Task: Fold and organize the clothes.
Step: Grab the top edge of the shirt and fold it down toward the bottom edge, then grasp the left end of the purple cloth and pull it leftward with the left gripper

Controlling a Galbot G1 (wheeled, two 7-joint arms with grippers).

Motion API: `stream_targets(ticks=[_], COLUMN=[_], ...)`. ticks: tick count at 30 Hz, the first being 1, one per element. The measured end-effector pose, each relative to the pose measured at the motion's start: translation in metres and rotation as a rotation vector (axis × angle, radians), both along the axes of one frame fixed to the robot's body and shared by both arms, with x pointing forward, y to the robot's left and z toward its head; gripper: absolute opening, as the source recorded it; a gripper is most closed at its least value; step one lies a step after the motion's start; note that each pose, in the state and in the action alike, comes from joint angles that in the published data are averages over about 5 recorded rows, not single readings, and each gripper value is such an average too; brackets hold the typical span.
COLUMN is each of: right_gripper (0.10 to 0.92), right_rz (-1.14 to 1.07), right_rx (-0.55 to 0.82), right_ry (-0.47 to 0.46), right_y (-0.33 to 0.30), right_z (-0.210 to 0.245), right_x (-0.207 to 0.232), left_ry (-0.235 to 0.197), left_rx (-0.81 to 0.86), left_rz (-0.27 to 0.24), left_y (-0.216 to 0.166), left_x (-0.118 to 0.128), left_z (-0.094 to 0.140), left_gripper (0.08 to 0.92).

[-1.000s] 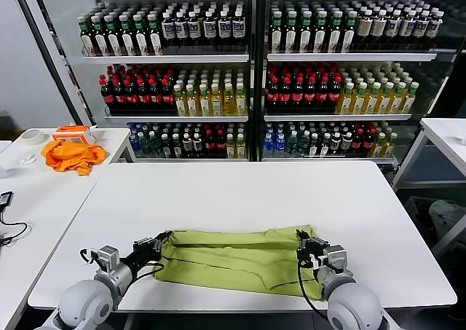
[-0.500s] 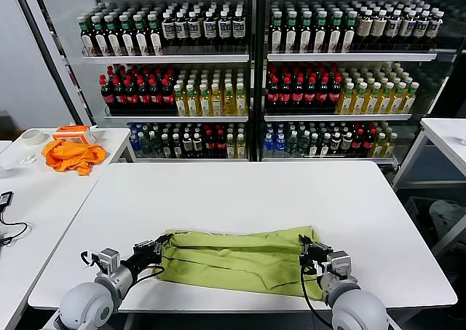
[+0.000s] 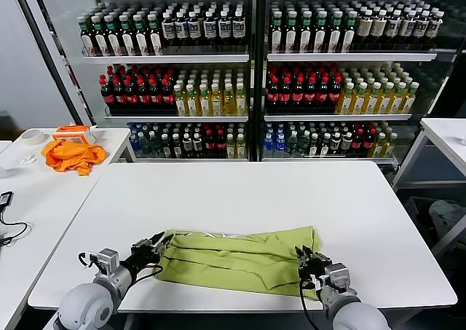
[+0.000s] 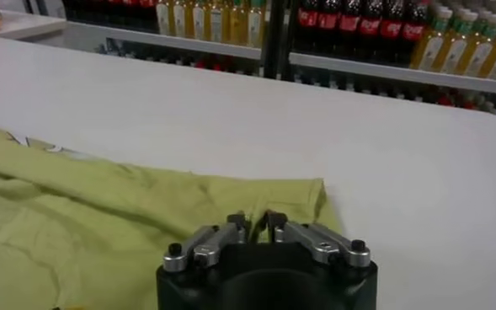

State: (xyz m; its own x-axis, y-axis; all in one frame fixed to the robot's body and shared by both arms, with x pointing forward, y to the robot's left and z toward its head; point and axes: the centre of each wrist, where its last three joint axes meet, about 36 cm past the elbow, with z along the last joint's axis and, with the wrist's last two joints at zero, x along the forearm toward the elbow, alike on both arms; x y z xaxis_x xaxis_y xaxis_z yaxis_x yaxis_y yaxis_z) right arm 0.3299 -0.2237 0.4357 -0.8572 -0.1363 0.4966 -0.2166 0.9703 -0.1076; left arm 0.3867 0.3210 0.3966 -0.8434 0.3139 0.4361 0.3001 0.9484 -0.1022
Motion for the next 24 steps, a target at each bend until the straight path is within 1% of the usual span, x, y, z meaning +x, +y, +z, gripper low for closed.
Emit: stream_targets(ticks=[5, 6, 11, 14, 16, 20, 22, 24], right_gripper=[0.525, 0.551, 0.699, 0.777, 0.808, 0.822, 0.822, 0.823], right_rz=[-0.008, -0.009, -0.021, -0.027, -0.030, -0.038, -0.042, -0.045], right_rx=[-0.009, -0.010, -0.016, -0.019, -0.022, -0.031, -0.035, -0.039], right_ry=[-0.028, -0.034, -0.059, -0.073, -0.079, -0.091, -0.096, -0.101], right_y=[0.001, 0.001, 0.002, 0.002, 0.003, 0.003, 0.003, 0.003], right_z=[0.007, 0.008, 0.015, 0.019, 0.021, 0.022, 0.022, 0.022], right_x=[-0.007, -0.009, -0.019, -0.024, -0.027, -0.030, -0.032, -0.034], left_ry=[-0.009, -0.007, 0.015, 0.027, 0.035, 0.045, 0.047, 0.048], left_rx=[-0.013, -0.014, -0.020, -0.019, -0.018, -0.018, -0.017, -0.016], left_rz=[0.041, 0.049, 0.092, 0.116, 0.130, 0.154, 0.165, 0.176], left_y=[-0.008, -0.010, -0.022, -0.030, -0.036, -0.047, -0.052, -0.055], left_x=[-0.003, -0.004, -0.012, -0.016, -0.018, -0.022, -0.023, -0.023], left_z=[0.005, 0.005, 0.000, -0.003, -0.006, -0.011, -0.013, -0.015], left_gripper=[0.527, 0.545, 0.701, 0.779, 0.809, 0.822, 0.809, 0.778])
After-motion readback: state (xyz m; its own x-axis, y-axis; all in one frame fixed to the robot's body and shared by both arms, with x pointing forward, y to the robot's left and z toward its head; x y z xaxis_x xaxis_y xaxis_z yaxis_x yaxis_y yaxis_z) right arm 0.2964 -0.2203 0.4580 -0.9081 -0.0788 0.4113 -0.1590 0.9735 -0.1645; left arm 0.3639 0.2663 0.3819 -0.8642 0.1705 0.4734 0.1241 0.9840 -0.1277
